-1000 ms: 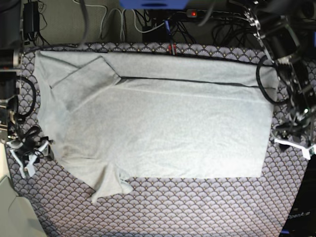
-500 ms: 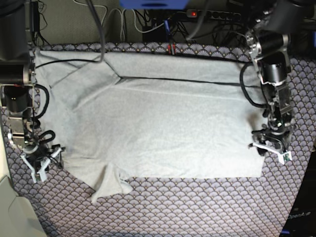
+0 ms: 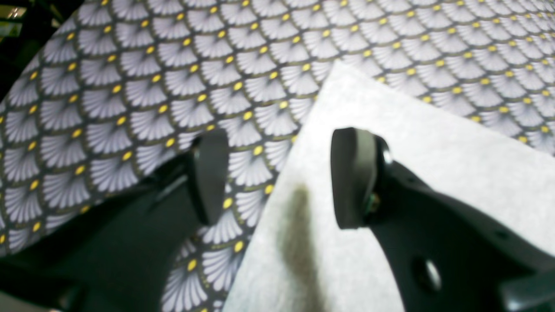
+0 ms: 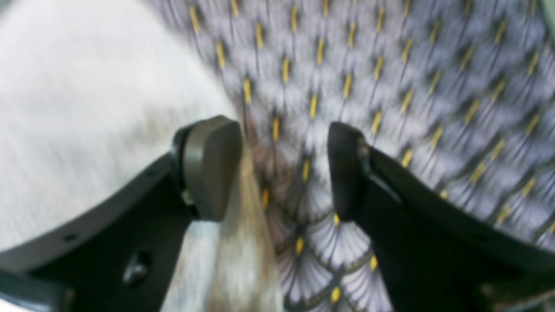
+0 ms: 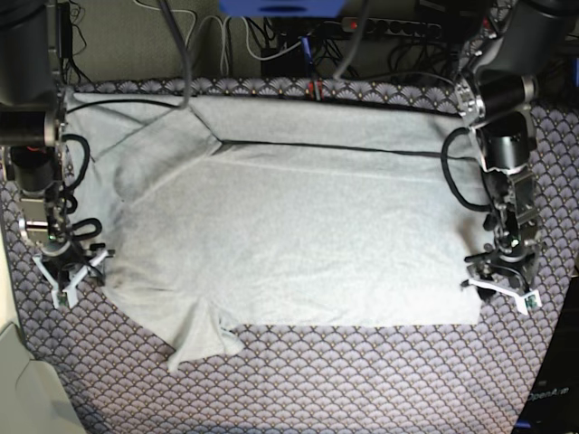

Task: Fold the T-shirt properly
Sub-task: 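Release and move both grippers to the shirt's hem corners, then grasp the hem corners with both grippers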

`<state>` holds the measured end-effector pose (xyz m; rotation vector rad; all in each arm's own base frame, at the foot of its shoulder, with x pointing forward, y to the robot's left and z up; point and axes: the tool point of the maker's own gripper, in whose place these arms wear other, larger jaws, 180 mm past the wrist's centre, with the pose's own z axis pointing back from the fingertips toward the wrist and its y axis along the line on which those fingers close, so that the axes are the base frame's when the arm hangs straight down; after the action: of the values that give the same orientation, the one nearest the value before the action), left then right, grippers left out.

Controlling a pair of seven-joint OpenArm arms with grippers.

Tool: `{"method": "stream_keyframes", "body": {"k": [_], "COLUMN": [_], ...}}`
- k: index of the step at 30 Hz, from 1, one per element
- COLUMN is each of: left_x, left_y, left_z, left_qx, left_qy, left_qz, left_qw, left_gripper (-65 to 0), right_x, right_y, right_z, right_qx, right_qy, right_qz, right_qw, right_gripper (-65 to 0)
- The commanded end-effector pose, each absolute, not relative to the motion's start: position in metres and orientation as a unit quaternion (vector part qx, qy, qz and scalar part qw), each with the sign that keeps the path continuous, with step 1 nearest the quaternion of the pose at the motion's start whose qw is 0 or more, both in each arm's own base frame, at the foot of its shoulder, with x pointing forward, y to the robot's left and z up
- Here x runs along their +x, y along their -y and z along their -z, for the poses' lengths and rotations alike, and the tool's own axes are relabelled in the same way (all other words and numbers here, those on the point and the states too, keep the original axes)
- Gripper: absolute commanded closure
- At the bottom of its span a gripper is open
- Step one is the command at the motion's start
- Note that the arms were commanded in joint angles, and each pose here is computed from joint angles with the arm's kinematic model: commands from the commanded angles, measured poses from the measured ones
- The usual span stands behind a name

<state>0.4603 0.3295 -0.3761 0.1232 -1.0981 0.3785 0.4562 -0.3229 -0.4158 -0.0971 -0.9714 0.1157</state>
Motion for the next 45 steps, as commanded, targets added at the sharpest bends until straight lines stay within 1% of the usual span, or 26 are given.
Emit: {"method": "stream_keyframes", "body": {"k": [1, 11, 20, 23, 25, 28, 30, 32, 33, 37, 43, 45], "left_x": [0.475, 0.474, 0.473, 0.474, 0.475, 0.476, 0.479, 0.479, 0.48, 0.493, 0.508, 0.51], "left_y": [-0.341, -0.342, -0.342, -0.342, -0.341, -0.341, -0.341, -0.341, -0.34, -0.344, -0.343, -0.342], "left_z": [0.344, 0.345, 0.346, 0.347, 0.346, 0.346, 0.341, 0.343, 0.345, 0.342, 0.343, 0.348], "left_qx": [0.066, 0.066, 0.068, 0.068, 0.067, 0.067, 0.066, 0.065, 0.063, 0.054, 0.047, 0.054], "left_qy": [0.555, 0.553, 0.551, 0.55, 0.55, 0.55, 0.554, 0.552, 0.55, 0.542, 0.558, 0.553], "left_qz": [-0.178, -0.178, -0.177, -0.176, -0.176, -0.177, -0.177, -0.178, -0.18, -0.192, -0.209, -0.196], "left_qw": [0.81, 0.812, 0.813, 0.814, 0.813, 0.813, 0.811, 0.812, 0.813, 0.816, 0.802, 0.808], "left_gripper": [-36.2, -36.2, -36.2, -36.2, -36.2, -36.2, -36.3, -36.4, -36.5, -36.5, -36.6, -36.6], "right_x": [0.474, 0.477, 0.478, 0.469, 0.469, 0.467, 0.462, 0.461, 0.461, 0.461, 0.46, 0.46], "right_y": [0.331, 0.304, 0.292, 0.292, 0.291, 0.291, 0.291, 0.292, 0.292, 0.295, 0.295, 0.295], "right_z": [0.39, 0.4, 0.405, 0.414, 0.414, 0.416, 0.422, 0.422, 0.422, 0.422, 0.422, 0.422], "right_qx": [-0.055, -0.034, -0.024, -0.023, -0.023, -0.023, -0.023, -0.026, -0.026, -0.028, -0.029, -0.028], "right_qy": [0.494, 0.489, 0.487, 0.479, 0.481, 0.48, 0.474, 0.473, 0.473, 0.473, 0.473, 0.473], "right_qz": [-0.052, -0.062, -0.064, -0.065, -0.067, -0.067, -0.068, -0.067, -0.067, -0.067, -0.066, -0.067], "right_qw": [0.866, 0.869, 0.871, 0.875, 0.874, 0.875, 0.878, 0.878, 0.878, 0.878, 0.878, 0.878], "right_gripper": [-36.5, -36.6, -36.5, -36.0, -33.4, -24.6, -14.4, -2.7, 0.0, 0.0, 0.0, 0.0]}}
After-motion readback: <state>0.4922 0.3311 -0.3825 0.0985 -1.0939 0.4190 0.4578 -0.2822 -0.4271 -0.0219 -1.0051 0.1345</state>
